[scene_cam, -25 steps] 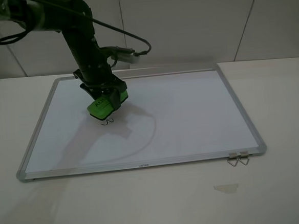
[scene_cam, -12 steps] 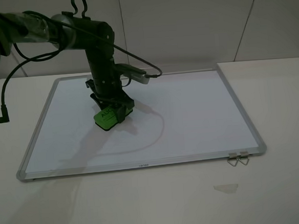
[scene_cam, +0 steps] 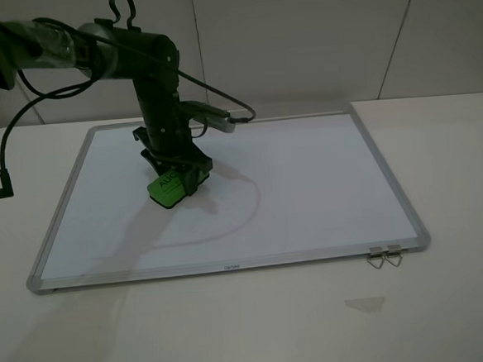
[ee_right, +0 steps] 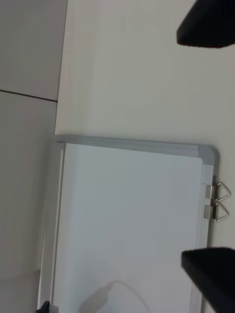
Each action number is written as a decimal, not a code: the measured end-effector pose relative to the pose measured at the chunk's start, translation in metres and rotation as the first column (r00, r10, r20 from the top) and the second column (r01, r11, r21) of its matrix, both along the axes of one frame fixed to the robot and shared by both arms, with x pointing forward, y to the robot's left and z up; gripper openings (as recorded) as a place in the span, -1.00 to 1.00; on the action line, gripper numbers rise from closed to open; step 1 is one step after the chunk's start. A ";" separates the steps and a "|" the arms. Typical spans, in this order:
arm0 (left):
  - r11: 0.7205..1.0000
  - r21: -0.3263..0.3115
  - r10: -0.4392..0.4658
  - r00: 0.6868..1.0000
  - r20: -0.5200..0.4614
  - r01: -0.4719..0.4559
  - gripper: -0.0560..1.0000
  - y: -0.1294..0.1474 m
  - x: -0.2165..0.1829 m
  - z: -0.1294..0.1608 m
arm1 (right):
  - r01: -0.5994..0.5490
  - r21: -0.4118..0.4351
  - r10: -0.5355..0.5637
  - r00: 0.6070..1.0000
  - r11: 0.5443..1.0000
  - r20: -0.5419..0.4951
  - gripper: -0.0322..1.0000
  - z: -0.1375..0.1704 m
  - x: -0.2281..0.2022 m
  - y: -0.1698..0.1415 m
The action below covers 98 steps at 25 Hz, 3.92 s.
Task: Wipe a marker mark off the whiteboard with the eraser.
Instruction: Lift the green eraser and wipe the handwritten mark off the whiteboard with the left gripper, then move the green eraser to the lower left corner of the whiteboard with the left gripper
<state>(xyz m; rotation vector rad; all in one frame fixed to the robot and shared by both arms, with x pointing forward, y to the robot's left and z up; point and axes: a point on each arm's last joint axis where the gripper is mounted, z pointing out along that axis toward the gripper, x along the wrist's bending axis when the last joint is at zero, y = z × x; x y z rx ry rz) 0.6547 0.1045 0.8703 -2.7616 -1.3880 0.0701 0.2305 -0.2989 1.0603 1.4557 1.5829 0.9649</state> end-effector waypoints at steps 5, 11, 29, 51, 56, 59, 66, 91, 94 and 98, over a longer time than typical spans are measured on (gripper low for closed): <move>0.997 -0.012 0.077 0.997 0.011 -0.077 0.23 0.028 0.014 0.000 | 0.000 0.000 0.000 1.000 1.000 0.000 0.64 0.000 0.000 0.000; 0.990 -0.014 0.142 0.990 0.010 -0.142 0.23 0.055 0.023 0.000 | 0.000 0.000 0.000 1.000 1.000 0.000 0.64 0.000 0.000 0.000; 0.996 -0.049 -0.072 0.997 -0.009 0.071 0.23 -0.054 -0.028 0.000 | 0.000 0.000 0.000 1.000 1.000 0.000 0.64 0.000 0.000 0.000; 0.886 -0.025 0.463 0.886 -0.034 -0.463 0.23 0.058 0.015 0.034 | 0.000 0.000 0.000 1.000 1.000 0.000 0.64 0.000 0.000 0.000; 0.790 -0.007 0.611 0.788 0.068 -0.613 0.23 0.101 0.013 0.088 | 0.000 0.000 0.000 1.000 1.000 0.000 0.64 0.000 0.000 0.000; 0.739 0.034 0.668 0.738 0.091 -0.673 0.23 0.128 0.002 0.095 | 0.000 0.000 0.000 1.000 1.000 0.000 0.64 0.000 0.000 0.000; 0.678 0.021 0.730 0.675 0.107 -0.735 0.23 0.149 -0.037 0.074 | 0.000 0.000 0.000 1.000 1.000 0.000 0.64 0.000 0.000 0.000; 0.696 -0.018 0.717 0.693 0.074 -0.718 0.23 0.157 -0.143 0.009 | 0.000 0.000 0.000 1.000 1.000 0.000 0.64 0.000 0.000 0.000; 0.695 -0.020 0.717 0.693 0.075 -0.718 0.23 0.157 -0.143 0.009 | 0.000 0.000 0.000 1.000 1.000 0.000 0.64 0.000 0.000 0.000; 0.695 -0.012 0.717 0.693 0.070 -0.719 0.30 0.157 -0.144 0.009 | 0.000 0.000 0.000 1.000 1.000 0.000 0.64 0.000 0.000 0.000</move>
